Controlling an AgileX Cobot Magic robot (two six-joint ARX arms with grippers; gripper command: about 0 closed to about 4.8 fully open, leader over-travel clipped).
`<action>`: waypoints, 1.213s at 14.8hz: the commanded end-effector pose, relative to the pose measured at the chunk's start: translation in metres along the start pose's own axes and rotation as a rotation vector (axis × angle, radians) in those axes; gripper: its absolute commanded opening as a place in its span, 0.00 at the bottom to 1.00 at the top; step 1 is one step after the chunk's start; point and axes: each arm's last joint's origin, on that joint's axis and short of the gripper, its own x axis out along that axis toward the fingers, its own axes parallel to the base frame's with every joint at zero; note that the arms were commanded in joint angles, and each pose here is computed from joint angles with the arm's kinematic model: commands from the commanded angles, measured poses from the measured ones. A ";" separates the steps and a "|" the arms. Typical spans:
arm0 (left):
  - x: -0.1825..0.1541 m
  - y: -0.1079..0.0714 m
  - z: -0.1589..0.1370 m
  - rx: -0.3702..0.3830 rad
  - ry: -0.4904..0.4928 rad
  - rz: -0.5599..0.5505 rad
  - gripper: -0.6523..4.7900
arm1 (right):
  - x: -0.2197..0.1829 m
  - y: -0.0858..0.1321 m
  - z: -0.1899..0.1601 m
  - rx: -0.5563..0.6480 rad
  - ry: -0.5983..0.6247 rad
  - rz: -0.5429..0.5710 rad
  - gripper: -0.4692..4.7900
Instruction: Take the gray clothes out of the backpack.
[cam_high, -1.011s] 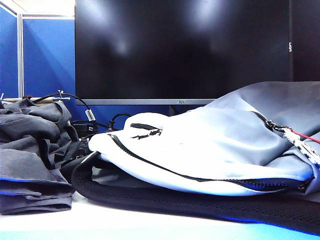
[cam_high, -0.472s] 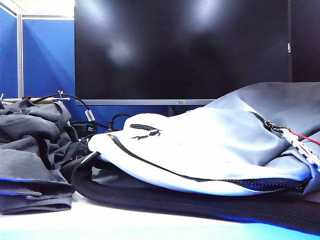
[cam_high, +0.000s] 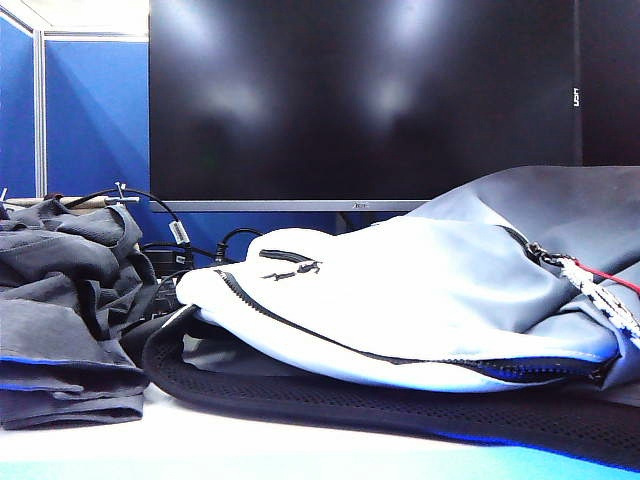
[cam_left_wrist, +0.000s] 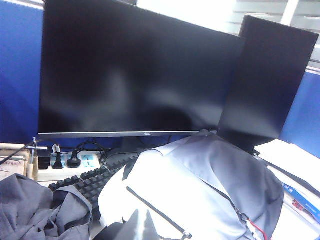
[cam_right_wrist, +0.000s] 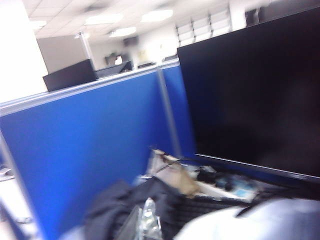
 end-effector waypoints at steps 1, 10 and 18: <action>0.010 0.000 -0.008 -0.019 0.023 -0.116 0.11 | -0.022 -0.006 -0.032 -0.024 -0.052 -0.044 0.07; 0.093 0.037 -0.110 -0.409 0.126 -0.085 0.11 | 0.010 -0.054 -0.150 -0.027 0.037 -0.388 0.07; 0.092 0.041 -0.130 -0.554 0.284 -0.017 0.11 | -0.010 -0.065 -0.211 -0.001 0.606 -0.503 0.08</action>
